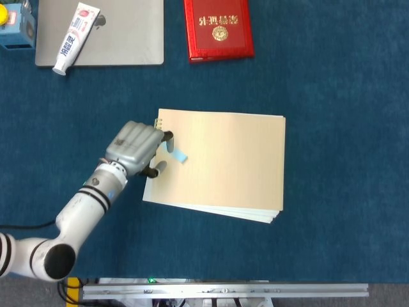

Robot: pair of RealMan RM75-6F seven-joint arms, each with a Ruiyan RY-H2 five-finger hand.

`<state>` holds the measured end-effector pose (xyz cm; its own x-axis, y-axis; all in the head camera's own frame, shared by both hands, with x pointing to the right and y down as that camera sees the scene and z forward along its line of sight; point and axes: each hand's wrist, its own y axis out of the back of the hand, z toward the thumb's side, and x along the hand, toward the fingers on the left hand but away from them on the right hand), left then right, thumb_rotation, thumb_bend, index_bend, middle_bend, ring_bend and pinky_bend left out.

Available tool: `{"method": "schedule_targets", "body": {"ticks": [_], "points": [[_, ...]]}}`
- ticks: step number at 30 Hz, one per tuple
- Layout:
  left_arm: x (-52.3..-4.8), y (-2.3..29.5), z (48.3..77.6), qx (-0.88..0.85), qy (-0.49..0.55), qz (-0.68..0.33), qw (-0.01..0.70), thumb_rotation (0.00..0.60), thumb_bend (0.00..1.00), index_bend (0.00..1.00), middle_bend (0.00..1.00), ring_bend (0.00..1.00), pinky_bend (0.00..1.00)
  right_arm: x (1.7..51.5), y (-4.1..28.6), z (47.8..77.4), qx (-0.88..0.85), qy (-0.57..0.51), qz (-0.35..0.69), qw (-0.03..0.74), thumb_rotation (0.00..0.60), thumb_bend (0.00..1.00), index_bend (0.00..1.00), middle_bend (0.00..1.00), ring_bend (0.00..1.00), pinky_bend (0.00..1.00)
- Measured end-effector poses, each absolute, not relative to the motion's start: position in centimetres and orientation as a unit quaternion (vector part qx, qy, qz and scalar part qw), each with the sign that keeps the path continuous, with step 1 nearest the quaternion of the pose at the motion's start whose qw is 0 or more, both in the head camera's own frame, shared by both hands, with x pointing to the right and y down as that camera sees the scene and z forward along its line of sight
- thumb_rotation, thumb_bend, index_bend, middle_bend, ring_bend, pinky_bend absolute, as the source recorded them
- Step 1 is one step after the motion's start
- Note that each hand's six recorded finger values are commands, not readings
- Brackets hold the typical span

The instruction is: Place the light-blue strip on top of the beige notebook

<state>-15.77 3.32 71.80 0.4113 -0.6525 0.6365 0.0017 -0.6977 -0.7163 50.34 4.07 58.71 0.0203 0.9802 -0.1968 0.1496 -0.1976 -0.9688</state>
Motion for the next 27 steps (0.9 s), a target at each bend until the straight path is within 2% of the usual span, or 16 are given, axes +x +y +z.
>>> {"method": "schedule_targets", "body": {"ticks": [9,27], "points": [[-15.8,5.0,73.3,-0.787,0.193,-0.496,0.314,0.593,0.38,0.35,1.0,1.0,1.0,50.6,4.3,58.5,-0.581,-0.485,0.509,0.41,0.6,0.26,0.34,0.4,0.41,0.34],[-14.9,4.9,75.0,-0.789,0.18,-0.506,0.301,0.565,0.38,0.28,1.0,1.0,1.0,50.8,4.6,58.4,-0.579,-0.486,0.51,0.41,0.6,0.26,0.34,0.4,0.41,0.34]]}}
